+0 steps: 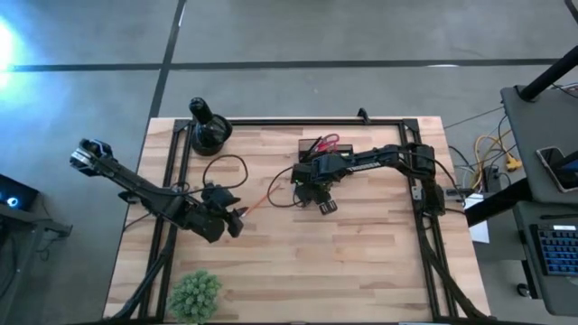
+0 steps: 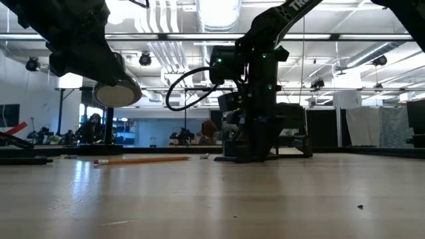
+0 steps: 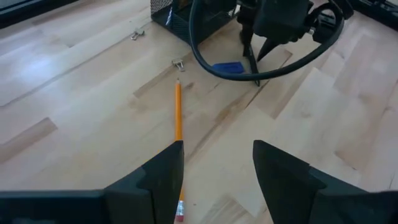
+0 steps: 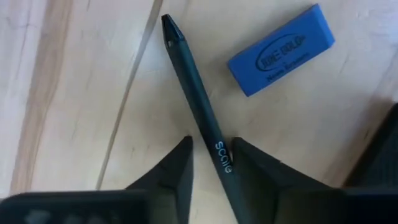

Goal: Pick and place office supplies into organizer
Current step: Put the top black pen into the desk organizer

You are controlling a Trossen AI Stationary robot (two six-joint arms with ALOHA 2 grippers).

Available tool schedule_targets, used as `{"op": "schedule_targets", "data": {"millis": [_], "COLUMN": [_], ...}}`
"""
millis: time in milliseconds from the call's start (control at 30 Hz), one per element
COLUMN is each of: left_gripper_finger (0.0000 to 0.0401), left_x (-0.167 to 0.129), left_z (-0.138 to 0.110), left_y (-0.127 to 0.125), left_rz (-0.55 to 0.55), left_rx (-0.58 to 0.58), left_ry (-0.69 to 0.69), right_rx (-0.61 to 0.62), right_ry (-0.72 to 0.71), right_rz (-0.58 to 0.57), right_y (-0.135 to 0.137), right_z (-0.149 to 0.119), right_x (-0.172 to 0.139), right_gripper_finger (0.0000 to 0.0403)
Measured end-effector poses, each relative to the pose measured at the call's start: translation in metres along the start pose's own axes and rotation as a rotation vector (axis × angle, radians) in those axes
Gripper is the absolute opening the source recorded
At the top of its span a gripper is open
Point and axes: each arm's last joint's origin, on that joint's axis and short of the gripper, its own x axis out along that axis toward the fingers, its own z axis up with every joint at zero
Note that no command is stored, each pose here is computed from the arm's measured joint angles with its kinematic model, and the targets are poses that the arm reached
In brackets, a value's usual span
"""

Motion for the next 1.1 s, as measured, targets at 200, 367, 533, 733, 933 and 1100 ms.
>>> {"op": "schedule_targets", "data": {"millis": [200, 367, 533, 733, 933, 1100], "left_gripper_finger": [0.0178, 0.0178, 0.0178, 0.0178, 0.0178, 0.0178], "left_x": [0.0, 0.0, 0.0, 0.0, 0.0, 0.0], "left_z": [0.0, -0.001, 0.0, 0.001, 0.002, 0.004], "left_y": [0.0, 0.002, 0.002, 0.003, 0.003, 0.004], "left_rz": [0.004, 0.019, 0.029, 0.047, 0.075, 0.108], "left_rx": [0.011, 0.021, 0.064, 0.067, 0.065, 0.057], "left_ry": [0.002, -0.003, -0.017, -0.047, -0.092, -0.153], "right_rx": [-0.029, -0.039, -0.006, -0.071, -0.289, -0.315], "right_ry": [0.016, 0.063, 0.192, 0.268, 0.438, 0.583], "right_rz": [0.007, -0.084, -0.158, -0.28, -0.49, -0.633], "right_y": [0.0, 0.005, 0.02, 0.055, 0.068, 0.03], "right_z": [0.0, -0.001, -0.011, -0.016, -0.025, -0.031], "right_x": [0.005, -0.007, -0.028, -0.084, -0.121, -0.119], "right_gripper_finger": [0.0039, 0.0018, 0.0015, 0.0014, 0.0013, 0.0013]}}
